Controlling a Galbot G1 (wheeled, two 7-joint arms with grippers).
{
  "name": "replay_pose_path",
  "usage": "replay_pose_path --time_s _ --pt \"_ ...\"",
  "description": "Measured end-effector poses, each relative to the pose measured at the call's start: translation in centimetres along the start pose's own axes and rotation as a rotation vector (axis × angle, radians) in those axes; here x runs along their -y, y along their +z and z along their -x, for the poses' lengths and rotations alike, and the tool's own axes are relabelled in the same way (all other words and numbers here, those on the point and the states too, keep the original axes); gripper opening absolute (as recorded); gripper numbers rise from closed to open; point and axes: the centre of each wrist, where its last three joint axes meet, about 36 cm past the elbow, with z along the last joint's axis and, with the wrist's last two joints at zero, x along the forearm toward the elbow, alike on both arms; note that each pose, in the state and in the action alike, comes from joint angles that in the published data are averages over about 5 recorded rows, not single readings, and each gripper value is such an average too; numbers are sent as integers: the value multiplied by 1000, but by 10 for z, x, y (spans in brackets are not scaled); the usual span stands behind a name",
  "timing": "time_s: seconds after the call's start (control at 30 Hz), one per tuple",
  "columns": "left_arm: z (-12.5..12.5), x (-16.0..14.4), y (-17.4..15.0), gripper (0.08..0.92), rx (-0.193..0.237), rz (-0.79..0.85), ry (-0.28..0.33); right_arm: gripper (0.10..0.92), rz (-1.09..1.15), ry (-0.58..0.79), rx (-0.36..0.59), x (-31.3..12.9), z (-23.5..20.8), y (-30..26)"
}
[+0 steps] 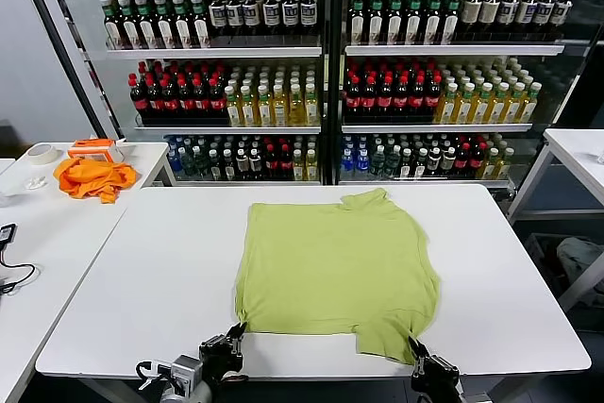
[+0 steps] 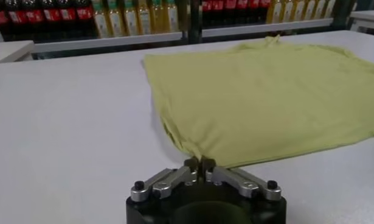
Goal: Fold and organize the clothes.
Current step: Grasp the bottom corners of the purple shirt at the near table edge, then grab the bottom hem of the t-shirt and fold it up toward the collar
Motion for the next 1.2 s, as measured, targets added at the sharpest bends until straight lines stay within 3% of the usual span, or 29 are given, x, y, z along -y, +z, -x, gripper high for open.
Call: replay_pose_path --time_s 0.33,0.87,1.03,1.2 --pt "-27 -6 -7 81 60 0 -12 105 -42 -29 37 4 -27 -17" --pt "-82 -18 -10 81 30 25 -42 105 -65 -43 30 -6 -72 -27" --pt "-83 -22 -14 81 40 25 -31 105 -80 -44 48 -6 -71 -33" --pt "-68 -31 -19 81 67 10 -5 105 -102 -37 80 -2 -55 -41"
